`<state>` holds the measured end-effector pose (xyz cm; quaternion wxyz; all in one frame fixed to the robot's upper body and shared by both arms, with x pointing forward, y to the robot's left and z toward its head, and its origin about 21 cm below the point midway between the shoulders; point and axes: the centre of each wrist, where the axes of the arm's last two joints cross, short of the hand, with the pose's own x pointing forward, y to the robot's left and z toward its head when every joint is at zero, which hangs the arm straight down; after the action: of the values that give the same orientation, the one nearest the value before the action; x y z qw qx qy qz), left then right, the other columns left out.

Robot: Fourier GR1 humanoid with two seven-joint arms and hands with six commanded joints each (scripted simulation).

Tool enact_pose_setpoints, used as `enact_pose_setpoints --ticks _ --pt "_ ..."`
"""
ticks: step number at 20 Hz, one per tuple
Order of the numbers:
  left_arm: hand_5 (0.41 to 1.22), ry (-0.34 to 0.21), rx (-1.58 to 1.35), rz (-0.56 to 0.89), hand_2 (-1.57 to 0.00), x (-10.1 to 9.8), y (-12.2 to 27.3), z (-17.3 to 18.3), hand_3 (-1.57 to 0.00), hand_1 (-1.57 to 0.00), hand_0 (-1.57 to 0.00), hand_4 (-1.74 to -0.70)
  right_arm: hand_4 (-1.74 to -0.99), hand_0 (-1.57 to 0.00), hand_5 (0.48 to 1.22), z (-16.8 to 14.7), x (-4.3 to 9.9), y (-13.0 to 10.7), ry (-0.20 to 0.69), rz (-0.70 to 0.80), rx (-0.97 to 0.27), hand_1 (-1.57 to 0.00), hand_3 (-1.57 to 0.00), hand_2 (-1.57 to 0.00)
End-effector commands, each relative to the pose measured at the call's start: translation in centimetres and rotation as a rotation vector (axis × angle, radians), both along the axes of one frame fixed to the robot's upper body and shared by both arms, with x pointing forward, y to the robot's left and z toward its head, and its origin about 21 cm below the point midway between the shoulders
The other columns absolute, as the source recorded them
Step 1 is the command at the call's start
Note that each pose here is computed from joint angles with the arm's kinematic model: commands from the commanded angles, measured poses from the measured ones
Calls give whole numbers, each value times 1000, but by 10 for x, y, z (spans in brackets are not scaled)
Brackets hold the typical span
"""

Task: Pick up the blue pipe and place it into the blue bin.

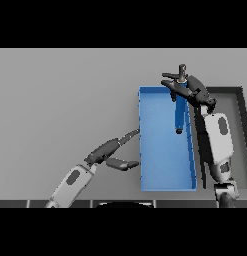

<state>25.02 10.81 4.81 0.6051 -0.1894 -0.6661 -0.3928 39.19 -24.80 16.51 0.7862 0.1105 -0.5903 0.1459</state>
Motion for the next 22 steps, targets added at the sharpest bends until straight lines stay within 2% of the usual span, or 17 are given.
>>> enact_pose_setpoints --ticks 1,3,4,5,6,7,8,9,10,11,12,14,15,17,21,22 --pt "477 -1 4 -7 1 0 0 -1 1 1 1 -879 -1547 -1571 1221 -11 -2 -4 42 -19 -22 -1571 -1281 -1571" --pt "476 -10 -11 -6 1 -2 -1 0 1 1 1 -881 -1617 -1571 1221 -26 -8 -13 118 -45 -57 -1571 -820 -1571" --pt "479 -14 -22 -8 1 -3 -1 3 1 1 1 -883 -1642 -1571 1221 -30 -10 -16 146 -43 -79 -1571 -681 -1571" --pt "481 -11 -12 -2 1 -1 2 3 1 1 1 -885 -1662 -1571 1221 -37 -12 -15 189 -49 -108 -1571 -617 -1571" --pt "483 -8 -10 -6 1 -2 1 2 1 1 1 -886 -1617 -1571 1199 -46 -14 -14 234 -62 -127 -1571 -808 -1571" --pt "486 -8 -2 -1 1 -1 3 2 1 1 1 -885 -1573 -1571 1188 -52 -15 -16 283 -91 -141 -1514 -960 -1454" --pt "490 -13 -4 1 1 1 4 3 1 1 1 -883 -1515 -1257 1176 -58 -17 -21 338 -106 -146 -1211 -768 -1163" --pt "493 -6 -2 -9 1 -1 0 3 1 1 1 -882 -1451 -1005 1146 -67 -17 -20 395 -106 -149 -968 -614 -930" --pt "495 -5 -1 -10 1 -2 -4 2 1 1 1 -880 -1385 -804 1114 -68 -16 -19 430 -109 -144 -775 -491 -744" --pt "497 -12 -6 -11 1 -3 -3 3 1 1 1 -880 -1334 -643 1135 -66 -15 -19 457 -97 -148 -619 -393 -595" --pt "497 -11 -9 -9 1 0 0 2 1 1 1 -881 -1296 -514 1152 -65 -16 -17 462 -44 -172 -495 -314 -476" --pt "495 -6 2 -1 1 2 1 1 1 1 1 -881 -1230 -329 1056 -59 -17 -15 437 18 -252 -317 -201 -304" --pt "493 -20 0 1 1 2 3 4 1 1 1 -879 -1202 -263 1013 -57 -18 -12 408 47 -300 -253 -160 -243" --pt "490 -9 -5 -7 1 0 1 2 1 1 1 -878 -1160 -168 945 -59 -17 -11 403 72 -372 -162 -102 -155" --pt "480 -9 -4 -7 1 0 2 0 1 1 1 -878 -1131 -68 829 -66 -20 -8 380 102 -436 -66 -41 -63" --pt "478 -14 -14 -9 1 -1 1 3 1 1 1 -878 -1131 -194 809 -67 -20 -8 371 99 -446 -91 -33 -54"
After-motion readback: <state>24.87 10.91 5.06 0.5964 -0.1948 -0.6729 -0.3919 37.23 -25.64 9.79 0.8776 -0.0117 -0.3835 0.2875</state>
